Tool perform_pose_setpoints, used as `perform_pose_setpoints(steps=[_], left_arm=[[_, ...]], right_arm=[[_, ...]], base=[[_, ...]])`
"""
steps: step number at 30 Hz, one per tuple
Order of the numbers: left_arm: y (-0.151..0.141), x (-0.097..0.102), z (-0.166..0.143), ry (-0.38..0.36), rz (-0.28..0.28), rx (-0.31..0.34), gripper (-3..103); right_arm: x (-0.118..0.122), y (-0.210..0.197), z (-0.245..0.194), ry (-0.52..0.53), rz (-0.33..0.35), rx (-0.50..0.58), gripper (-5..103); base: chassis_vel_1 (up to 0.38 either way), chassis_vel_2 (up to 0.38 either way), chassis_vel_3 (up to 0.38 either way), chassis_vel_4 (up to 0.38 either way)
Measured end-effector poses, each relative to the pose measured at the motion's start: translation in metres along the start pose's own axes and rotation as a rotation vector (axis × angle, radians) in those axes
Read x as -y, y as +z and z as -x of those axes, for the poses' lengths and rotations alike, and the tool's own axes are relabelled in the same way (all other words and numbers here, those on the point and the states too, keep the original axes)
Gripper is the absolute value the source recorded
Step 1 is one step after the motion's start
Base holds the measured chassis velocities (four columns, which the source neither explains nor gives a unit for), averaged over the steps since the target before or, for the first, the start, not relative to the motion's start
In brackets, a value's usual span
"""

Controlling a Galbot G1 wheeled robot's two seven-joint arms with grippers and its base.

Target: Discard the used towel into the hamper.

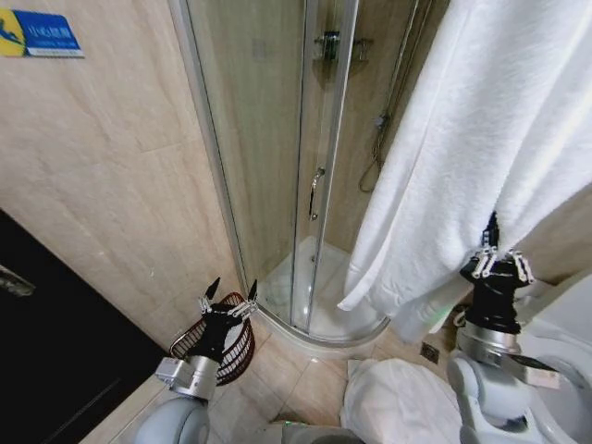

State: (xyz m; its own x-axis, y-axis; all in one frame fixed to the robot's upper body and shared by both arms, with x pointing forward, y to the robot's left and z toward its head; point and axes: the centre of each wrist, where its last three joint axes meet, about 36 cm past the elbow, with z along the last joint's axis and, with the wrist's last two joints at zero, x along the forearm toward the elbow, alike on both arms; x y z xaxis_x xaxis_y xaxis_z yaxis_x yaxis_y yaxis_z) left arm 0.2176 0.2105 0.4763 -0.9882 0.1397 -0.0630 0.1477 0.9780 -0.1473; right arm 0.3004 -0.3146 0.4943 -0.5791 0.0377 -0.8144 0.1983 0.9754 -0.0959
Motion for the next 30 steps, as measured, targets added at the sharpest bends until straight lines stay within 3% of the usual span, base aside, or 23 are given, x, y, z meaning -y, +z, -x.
perform_pose_setpoints(steps=[10, 14, 17, 21, 28, 30], left_arm=[[0.0, 0.0, 0.0, 0.0, 0.0, 0.0, 100], [0.0, 0.0, 0.0, 0.0, 0.0, 0.0, 100], [0.0, 0.0, 0.0, 0.0, 0.0, 0.0, 100], [0.0, 0.0, 0.0, 0.0, 0.0, 0.0, 100], [0.0, 0.0, 0.0, 0.0, 0.0, 0.0, 100], [0.0, 0.0, 0.0, 0.0, 0.0, 0.0, 100]], right_arm=[[-0.004, 0.0, 0.002, 0.018, 0.028, 0.068, 6], [-0.002, 0.02, -0.018, -0.01, 0.021, 0.034, 6], [0.003, 0.037, -0.049, -0.052, -0.04, -0.007, 6], [-0.002, 0.038, -0.062, -0.046, -0.028, -0.046, 6], [-0.002, 0.022, -0.037, -0.039, -0.026, 0.04, 6], [0.005, 0.012, -0.015, -0.063, -0.058, 0.094, 6]], base=[[0.0, 0.0, 0.0, 0.0], [0.0, 0.0, 0.0, 0.0], [0.0, 0.0, 0.0, 0.0], [0.0, 0.0, 0.0, 0.0], [0.0, 0.0, 0.0, 0.0], [0.0, 0.0, 0.0, 0.0]])
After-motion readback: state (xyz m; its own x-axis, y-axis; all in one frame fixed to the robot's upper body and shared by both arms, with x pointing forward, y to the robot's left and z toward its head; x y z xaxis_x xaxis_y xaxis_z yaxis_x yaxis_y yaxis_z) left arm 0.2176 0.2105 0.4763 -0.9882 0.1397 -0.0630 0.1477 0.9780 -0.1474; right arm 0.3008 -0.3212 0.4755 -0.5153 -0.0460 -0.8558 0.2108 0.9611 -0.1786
